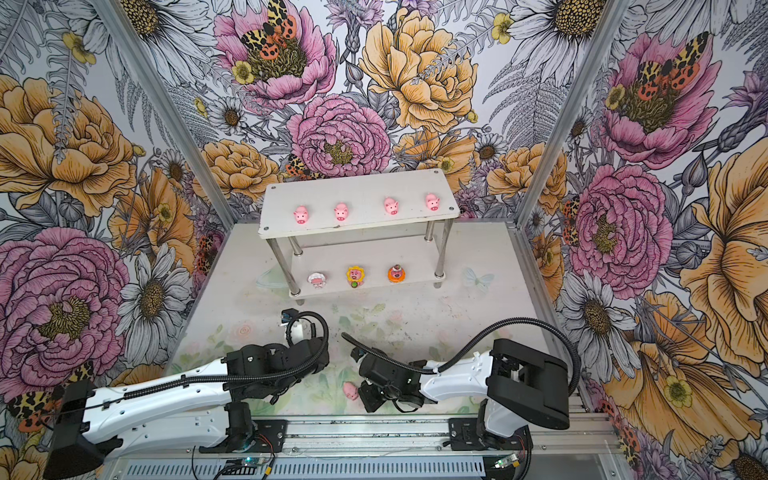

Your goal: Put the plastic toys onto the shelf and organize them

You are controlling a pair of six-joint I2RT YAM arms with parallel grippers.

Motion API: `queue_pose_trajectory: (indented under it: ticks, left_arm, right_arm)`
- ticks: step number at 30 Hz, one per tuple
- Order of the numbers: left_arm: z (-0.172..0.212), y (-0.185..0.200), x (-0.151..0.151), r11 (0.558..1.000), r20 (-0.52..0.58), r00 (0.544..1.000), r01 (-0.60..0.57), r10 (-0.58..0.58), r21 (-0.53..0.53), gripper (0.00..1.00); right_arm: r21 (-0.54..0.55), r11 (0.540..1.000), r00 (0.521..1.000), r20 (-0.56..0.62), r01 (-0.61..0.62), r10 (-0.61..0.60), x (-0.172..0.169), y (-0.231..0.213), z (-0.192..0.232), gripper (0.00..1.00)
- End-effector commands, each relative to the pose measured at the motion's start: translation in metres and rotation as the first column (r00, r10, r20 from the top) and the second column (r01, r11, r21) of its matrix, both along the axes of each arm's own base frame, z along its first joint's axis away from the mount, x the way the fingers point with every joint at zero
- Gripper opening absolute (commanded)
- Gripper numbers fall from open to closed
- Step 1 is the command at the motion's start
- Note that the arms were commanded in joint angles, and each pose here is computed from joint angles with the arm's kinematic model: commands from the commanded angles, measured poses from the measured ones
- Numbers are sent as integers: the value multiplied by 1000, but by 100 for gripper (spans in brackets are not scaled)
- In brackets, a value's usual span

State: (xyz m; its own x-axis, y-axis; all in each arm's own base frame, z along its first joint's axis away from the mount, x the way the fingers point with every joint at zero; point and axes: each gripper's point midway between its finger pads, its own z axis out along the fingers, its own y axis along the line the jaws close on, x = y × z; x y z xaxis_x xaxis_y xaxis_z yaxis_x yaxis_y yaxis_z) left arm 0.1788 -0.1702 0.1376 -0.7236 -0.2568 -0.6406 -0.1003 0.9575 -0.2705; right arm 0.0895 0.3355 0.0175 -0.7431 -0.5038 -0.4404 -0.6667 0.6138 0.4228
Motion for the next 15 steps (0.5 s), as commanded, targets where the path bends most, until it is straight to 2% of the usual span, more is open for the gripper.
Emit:
queue_pose_trajectory:
  ticks: [1, 6, 9, 15]
  left_arm:
    - [-5, -3, -4, 1000, -20, 1000, -2, 1, -31, 73]
    - [-20, -7, -15, 1000, -70, 997, 16, -18, -27, 75]
    - [-38, -14, -32, 998, -128, 990, 60, -60, -2, 76]
    - [-61, -35, -64, 994, -169, 980, 106, -101, 21, 79]
  right_arm:
    - [-21, 998, 997, -55, -58, 57, -17, 11, -11, 1]
    - [-4, 996, 996, -25, -90, 90, -15, 20, 0, 1]
    - [36, 995, 996, 8, -92, 92, -11, 18, 15, 1]
    - [101, 995, 993, 112, 24, -35, 22, -17, 50, 2]
